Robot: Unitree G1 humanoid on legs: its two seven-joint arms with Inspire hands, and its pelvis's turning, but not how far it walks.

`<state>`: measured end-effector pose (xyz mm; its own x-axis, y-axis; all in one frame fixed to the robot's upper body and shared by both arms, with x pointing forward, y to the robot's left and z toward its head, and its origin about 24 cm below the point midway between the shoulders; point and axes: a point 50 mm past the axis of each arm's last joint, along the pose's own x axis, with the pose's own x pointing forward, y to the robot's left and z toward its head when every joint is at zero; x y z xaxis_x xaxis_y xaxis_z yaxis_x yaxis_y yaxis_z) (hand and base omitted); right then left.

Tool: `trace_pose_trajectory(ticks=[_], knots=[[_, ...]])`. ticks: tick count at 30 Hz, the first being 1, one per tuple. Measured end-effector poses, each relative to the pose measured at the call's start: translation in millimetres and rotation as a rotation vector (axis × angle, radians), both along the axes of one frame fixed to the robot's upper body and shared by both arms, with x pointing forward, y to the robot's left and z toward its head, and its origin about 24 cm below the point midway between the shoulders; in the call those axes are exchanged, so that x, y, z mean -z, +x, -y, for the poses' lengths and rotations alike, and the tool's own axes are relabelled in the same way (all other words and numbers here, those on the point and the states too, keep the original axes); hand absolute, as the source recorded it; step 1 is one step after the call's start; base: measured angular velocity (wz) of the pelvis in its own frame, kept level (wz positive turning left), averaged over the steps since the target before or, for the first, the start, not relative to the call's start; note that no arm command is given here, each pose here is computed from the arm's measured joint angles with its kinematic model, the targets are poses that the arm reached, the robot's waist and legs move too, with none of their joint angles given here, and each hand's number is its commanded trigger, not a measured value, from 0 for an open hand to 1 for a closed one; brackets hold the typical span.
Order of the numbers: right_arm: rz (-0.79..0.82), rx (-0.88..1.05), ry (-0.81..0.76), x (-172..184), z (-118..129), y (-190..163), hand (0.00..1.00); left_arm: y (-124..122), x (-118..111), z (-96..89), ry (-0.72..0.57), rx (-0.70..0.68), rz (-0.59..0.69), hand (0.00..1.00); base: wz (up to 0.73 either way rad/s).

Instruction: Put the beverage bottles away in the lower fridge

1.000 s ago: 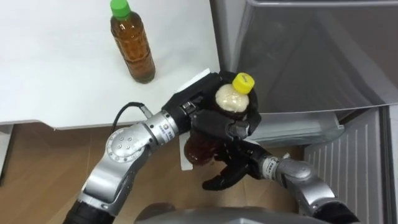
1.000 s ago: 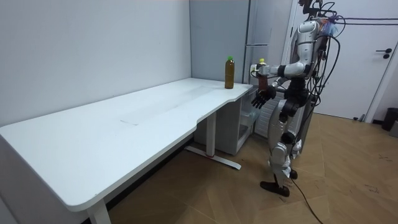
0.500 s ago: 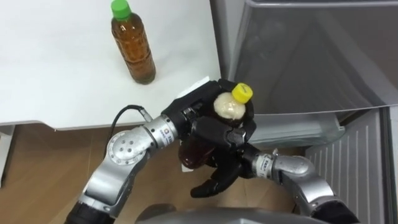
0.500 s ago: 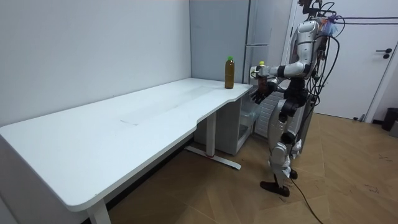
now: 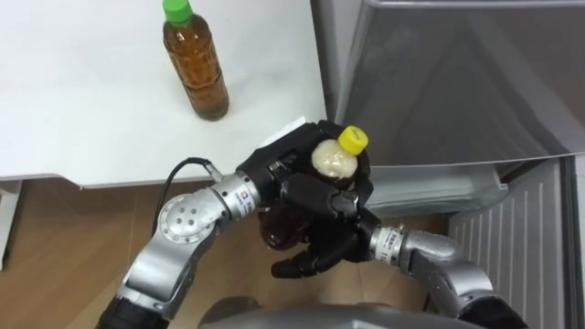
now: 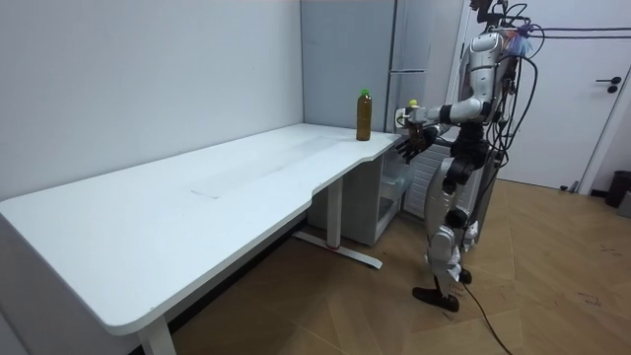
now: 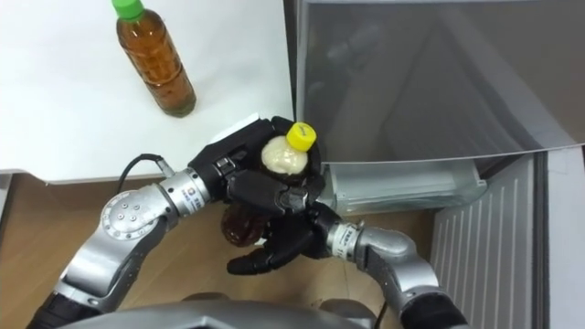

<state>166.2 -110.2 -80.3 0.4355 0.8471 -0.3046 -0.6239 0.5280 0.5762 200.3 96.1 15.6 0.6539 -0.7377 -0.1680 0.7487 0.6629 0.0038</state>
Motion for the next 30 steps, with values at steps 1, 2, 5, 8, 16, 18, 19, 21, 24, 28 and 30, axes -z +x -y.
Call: trace_pose_trajectory(ticks=[1, 2, 5, 8, 16, 18, 19, 21, 24, 28, 30], knots=[[-0.015, 0.020, 0.016, 0.3, 0.4, -0.4, 0.00, 0.4, 0.2, -0.1, -0.005, -0.001, -0.003, 1.00, 0.00], [-0.019, 0.032, 0.025, 0.0, 0.4, -0.1, 0.00, 1.3, 0.3, -0.2, -0.006, -0.002, -0.004, 1.00, 0.00], [-0.037, 0.065, 0.059, -0.3, -0.3, -0.2, 0.00, 2.0, -0.1, -0.2, -0.006, -0.002, -0.002, 1.00, -0.01], [-0.048, 0.081, 0.073, -0.4, -0.6, -0.2, 0.00, 2.6, -0.4, -0.7, -0.008, -0.006, -0.001, 1.00, 0.00], [-0.095, 0.141, 0.106, 2.5, -2.9, -5.8, 1.00, 2.2, 3.1, 0.6, -0.008, -0.013, -0.016, 1.00, 0.00], [-0.106, 0.164, 0.102, 3.2, -3.6, -5.7, 1.00, 2.1, 5.6, 1.5, -0.009, -0.025, -0.026, 1.00, 0.00], [-0.111, 0.164, 0.107, 3.5, -4.6, -6.5, 1.00, 2.4, 5.3, 2.3, -0.016, -0.030, -0.026, 1.00, -0.03], [-0.111, 0.170, 0.102, 3.5, -3.1, -5.9, 1.00, 2.6, 4.6, 4.7, -0.029, -0.033, -0.026, 1.00, -0.02], [-0.116, 0.186, 0.086, 4.6, -2.6, -6.2, 1.00, 3.4, 6.0, 5.0, -0.053, -0.059, -0.043, 1.00, 0.00], [-0.114, 0.190, 0.081, 4.9, -3.1, -6.5, 1.00, 5.8, 8.2, 4.3, -0.091, -0.119, -0.076, 1.00, 0.00], [-0.114, 0.190, 0.081, 4.9, -3.2, -6.5, 1.00, 5.7, 8.2, 5.5, -0.097, -0.119, -0.079, 1.00, 0.00]])
